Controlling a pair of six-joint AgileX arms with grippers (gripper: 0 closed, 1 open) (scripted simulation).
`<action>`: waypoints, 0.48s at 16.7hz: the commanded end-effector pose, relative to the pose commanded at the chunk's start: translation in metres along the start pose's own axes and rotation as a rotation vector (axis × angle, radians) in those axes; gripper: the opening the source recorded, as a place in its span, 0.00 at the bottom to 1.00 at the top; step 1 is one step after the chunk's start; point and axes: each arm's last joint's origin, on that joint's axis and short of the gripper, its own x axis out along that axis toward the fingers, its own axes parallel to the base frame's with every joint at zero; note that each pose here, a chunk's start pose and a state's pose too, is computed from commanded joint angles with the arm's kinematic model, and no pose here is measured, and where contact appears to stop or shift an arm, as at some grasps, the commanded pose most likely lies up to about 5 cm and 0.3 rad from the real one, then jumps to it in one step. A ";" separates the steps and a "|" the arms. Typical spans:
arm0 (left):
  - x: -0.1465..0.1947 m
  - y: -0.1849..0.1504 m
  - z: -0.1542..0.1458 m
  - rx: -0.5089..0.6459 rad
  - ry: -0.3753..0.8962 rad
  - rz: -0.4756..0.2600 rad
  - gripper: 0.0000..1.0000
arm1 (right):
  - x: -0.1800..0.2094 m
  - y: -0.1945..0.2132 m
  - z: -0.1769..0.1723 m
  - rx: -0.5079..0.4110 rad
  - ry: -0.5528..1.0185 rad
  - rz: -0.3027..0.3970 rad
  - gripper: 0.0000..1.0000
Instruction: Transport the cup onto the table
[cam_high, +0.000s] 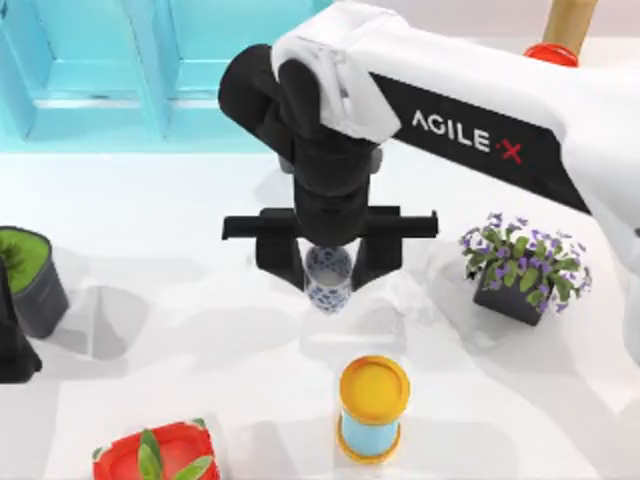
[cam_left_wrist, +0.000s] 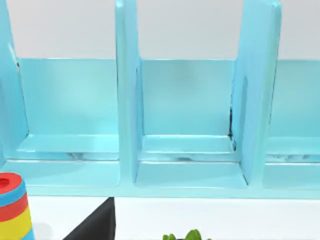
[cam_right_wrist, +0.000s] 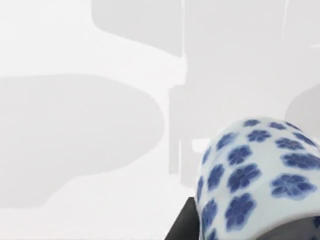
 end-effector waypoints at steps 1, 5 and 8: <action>0.000 0.000 0.000 0.000 0.000 0.000 1.00 | 0.000 0.000 0.000 0.000 0.000 0.000 0.30; 0.000 0.000 0.000 0.000 0.000 0.000 1.00 | 0.000 0.000 0.000 0.000 0.000 0.000 0.60; 0.000 0.000 0.000 0.000 0.000 0.000 1.00 | 0.000 0.000 0.000 0.000 0.000 0.000 0.83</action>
